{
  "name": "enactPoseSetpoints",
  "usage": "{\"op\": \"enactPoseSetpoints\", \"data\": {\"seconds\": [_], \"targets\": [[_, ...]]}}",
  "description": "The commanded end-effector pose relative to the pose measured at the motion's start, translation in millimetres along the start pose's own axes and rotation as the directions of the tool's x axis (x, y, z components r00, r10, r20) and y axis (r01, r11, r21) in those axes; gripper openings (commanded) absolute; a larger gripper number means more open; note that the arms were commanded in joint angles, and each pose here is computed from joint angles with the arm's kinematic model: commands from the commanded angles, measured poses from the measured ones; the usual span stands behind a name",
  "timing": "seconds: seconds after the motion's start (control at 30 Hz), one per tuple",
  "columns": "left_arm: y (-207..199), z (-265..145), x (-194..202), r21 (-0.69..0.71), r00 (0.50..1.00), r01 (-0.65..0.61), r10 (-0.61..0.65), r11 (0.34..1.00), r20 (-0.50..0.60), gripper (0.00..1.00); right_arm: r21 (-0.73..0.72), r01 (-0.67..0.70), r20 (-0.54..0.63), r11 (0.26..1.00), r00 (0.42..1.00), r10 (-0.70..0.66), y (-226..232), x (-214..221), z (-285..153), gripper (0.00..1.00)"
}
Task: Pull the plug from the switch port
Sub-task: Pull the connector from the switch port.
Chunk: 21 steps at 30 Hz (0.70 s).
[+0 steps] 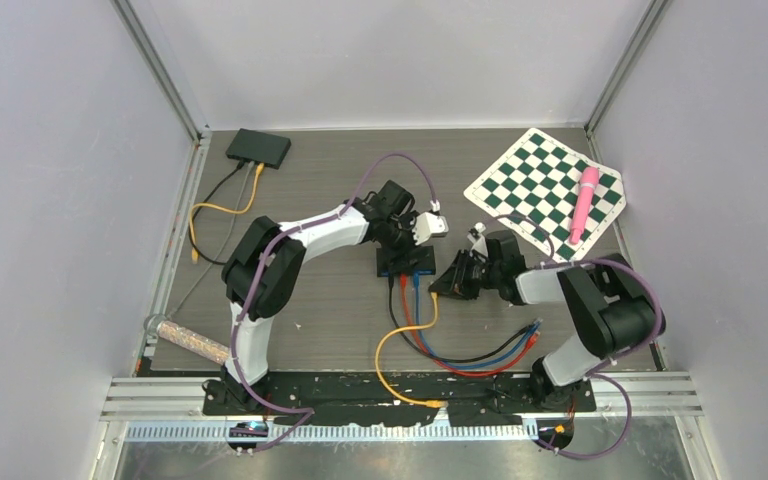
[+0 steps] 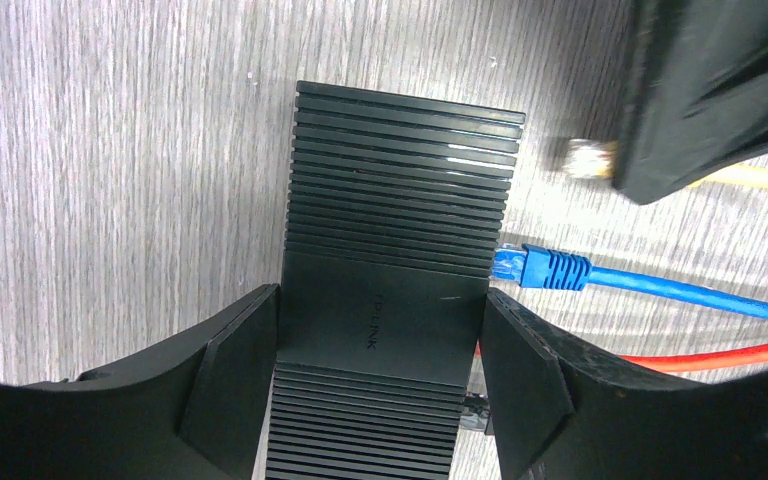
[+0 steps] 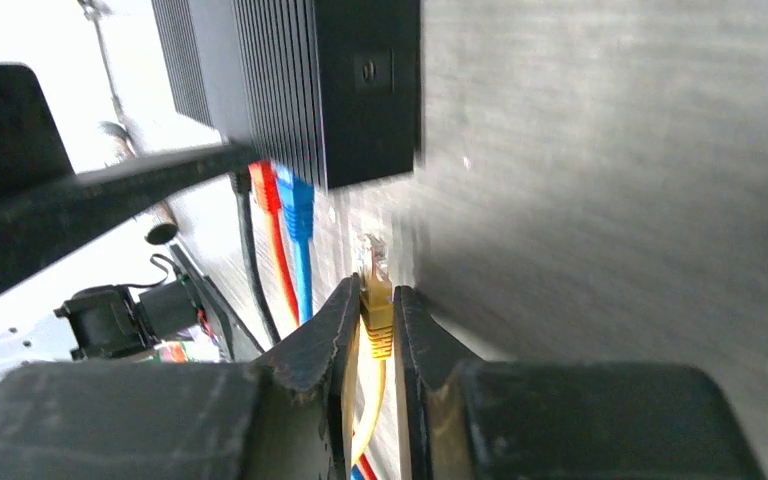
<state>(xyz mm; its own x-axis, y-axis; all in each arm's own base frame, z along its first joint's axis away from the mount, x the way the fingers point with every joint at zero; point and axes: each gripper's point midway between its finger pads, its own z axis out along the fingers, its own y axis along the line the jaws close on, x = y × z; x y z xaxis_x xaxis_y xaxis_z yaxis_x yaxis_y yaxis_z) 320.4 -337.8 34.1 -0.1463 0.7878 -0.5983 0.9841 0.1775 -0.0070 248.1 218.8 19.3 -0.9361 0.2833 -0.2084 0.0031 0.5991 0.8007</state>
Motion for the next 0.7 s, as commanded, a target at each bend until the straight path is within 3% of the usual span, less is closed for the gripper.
{"op": "enactPoseSetpoints", "data": {"seconds": [0.0,0.17,0.33,0.47,0.67], "targets": [[-5.2,3.3,1.7,0.038,0.999,0.044,-0.044,0.998,-0.006,0.3,0.07,0.066,-0.011,0.995,0.998,-0.065,-5.6,13.6,-21.1,0.05],[-5.2,3.3,2.0,0.038,0.999,0.046,-0.046,0.998,-0.007,0.3,0.075,0.128,0.051,0.989,0.99,-0.132,9.0,8.2,-41.0,0.05],[-5.0,2.9,1.2,0.037,0.999,0.047,-0.047,0.998,-0.005,0.3,0.14,0.223,0.243,0.965,0.937,-0.252,41.3,-26.1,-86.4,0.05],[-4.7,2.7,1.6,0.038,0.999,0.051,-0.051,0.998,-0.006,0.3,0.115,0.348,0.455,0.93,0.814,-0.361,100.2,-63.1,-147.2,0.05],[-4.9,2.7,1.3,0.041,0.999,0.048,-0.048,0.998,-0.005,0.3,0.018,0.594,0.626,0.804,0.62,-0.473,209.1,-60.4,-234.3,0.05]]}}
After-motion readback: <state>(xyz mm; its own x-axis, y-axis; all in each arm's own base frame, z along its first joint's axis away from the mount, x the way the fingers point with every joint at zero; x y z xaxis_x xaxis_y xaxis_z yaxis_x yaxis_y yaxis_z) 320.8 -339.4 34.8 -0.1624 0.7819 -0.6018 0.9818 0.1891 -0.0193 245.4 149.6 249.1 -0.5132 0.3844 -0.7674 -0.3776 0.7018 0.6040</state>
